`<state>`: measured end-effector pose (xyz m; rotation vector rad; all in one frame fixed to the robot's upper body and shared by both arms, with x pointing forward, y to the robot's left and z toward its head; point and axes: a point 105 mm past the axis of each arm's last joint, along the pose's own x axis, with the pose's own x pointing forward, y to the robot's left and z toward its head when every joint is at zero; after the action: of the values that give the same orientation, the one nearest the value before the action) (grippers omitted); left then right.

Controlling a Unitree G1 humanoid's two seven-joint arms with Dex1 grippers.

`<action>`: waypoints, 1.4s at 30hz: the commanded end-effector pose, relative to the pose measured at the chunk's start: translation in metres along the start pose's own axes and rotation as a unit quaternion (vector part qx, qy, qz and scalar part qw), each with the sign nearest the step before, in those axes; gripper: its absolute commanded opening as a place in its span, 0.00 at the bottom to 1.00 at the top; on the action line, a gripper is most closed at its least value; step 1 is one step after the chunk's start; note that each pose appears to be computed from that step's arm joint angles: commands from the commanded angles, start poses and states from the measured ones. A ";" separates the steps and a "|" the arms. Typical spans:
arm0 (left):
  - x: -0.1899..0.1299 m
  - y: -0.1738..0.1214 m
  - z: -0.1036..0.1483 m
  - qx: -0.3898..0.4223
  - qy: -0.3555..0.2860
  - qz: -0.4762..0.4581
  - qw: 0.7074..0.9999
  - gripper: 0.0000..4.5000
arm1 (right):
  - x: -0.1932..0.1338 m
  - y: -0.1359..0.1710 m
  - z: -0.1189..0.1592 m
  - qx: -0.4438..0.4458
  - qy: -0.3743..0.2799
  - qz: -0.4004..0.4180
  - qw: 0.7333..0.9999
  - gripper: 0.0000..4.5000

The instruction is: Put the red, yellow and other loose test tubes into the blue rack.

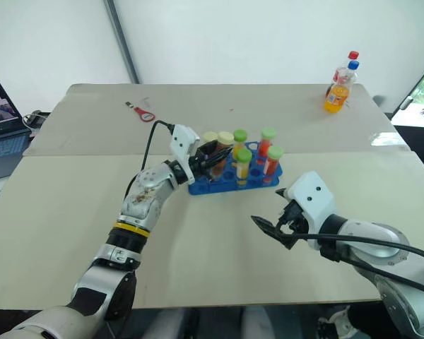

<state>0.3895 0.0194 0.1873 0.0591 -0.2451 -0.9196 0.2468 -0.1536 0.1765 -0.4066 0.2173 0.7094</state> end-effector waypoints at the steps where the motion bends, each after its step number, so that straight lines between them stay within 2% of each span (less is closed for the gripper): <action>1: 0.004 -0.002 0.010 0.016 -0.023 0.000 1.000 0.19 | -0.006 -0.002 0.009 -0.013 -0.015 -0.013 1.000 0.99; 21: -0.017 -0.002 -0.016 0.033 -0.015 0.065 0.997 0.19 | -0.005 0.000 0.008 -0.006 -0.019 -0.018 1.000 0.99; 28: -0.035 -0.005 -0.013 0.051 -0.003 0.039 0.998 0.94 | -0.004 -0.005 0.010 -0.005 -0.026 -0.023 0.999 0.99; 29: -0.045 -0.001 -0.012 0.071 0.009 0.038 0.997 0.99 | -0.004 -0.007 0.011 -0.003 -0.030 -0.025 0.999 0.99; 35: -0.097 0.017 -0.003 0.124 0.087 0.031 0.988 0.99 | -0.007 -0.019 0.014 -0.019 -0.048 -0.029 0.998 0.99; 38: -0.127 0.025 0.006 0.148 0.162 0.006 0.976 0.99 | -0.017 -0.036 0.019 -0.058 -0.061 -0.027 0.996 0.99; 42: -0.161 0.034 0.018 0.165 0.223 0.003 0.961 0.99 | -0.033 -0.055 0.020 -0.075 -0.053 0.000 0.996 0.99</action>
<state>0.3276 0.1674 0.1694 0.5637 0.0363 -0.8021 0.2634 -0.1947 0.2036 -0.4674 0.1201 0.7307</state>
